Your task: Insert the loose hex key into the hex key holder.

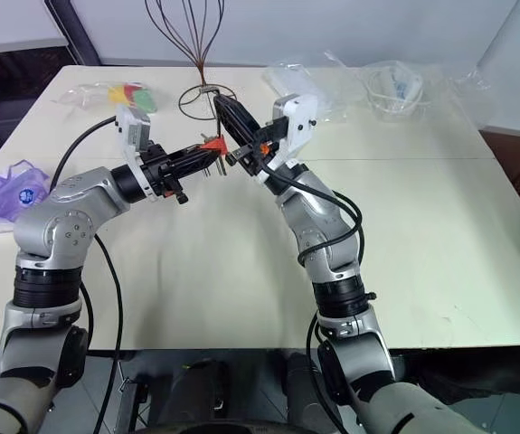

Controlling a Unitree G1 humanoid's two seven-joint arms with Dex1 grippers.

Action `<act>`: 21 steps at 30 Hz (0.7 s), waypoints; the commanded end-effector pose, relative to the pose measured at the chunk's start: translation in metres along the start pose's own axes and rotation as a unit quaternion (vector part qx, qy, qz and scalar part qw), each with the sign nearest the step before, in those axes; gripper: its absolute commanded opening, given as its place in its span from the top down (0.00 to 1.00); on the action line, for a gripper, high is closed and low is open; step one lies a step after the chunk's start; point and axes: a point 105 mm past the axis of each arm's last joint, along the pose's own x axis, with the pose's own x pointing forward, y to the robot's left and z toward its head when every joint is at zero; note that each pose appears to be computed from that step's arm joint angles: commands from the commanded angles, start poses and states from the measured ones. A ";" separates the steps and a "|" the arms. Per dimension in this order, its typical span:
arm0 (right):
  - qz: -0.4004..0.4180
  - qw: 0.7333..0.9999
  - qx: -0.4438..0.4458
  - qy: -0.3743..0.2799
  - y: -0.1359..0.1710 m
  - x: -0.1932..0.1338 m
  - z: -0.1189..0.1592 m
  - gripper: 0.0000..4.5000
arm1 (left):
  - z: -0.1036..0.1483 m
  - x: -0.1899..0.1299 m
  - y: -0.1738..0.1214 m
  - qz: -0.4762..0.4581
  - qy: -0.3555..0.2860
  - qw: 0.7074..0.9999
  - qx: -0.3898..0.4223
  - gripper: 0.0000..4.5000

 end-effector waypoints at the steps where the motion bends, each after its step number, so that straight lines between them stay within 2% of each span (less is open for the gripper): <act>1: 0.001 1.000 -0.016 -0.016 0.000 0.002 0.007 0.99 | 0.015 0.000 -0.006 -0.011 -0.015 0.999 0.028 1.00; 17: 0.013 1.000 -0.016 -0.022 0.004 0.008 0.014 0.99 | 0.008 -0.001 -0.012 -0.026 -0.002 0.999 0.025 1.00; 21: 0.017 0.999 -0.021 -0.036 0.007 0.012 0.026 0.99 | 0.006 -0.001 -0.013 -0.028 0.000 0.999 0.023 1.00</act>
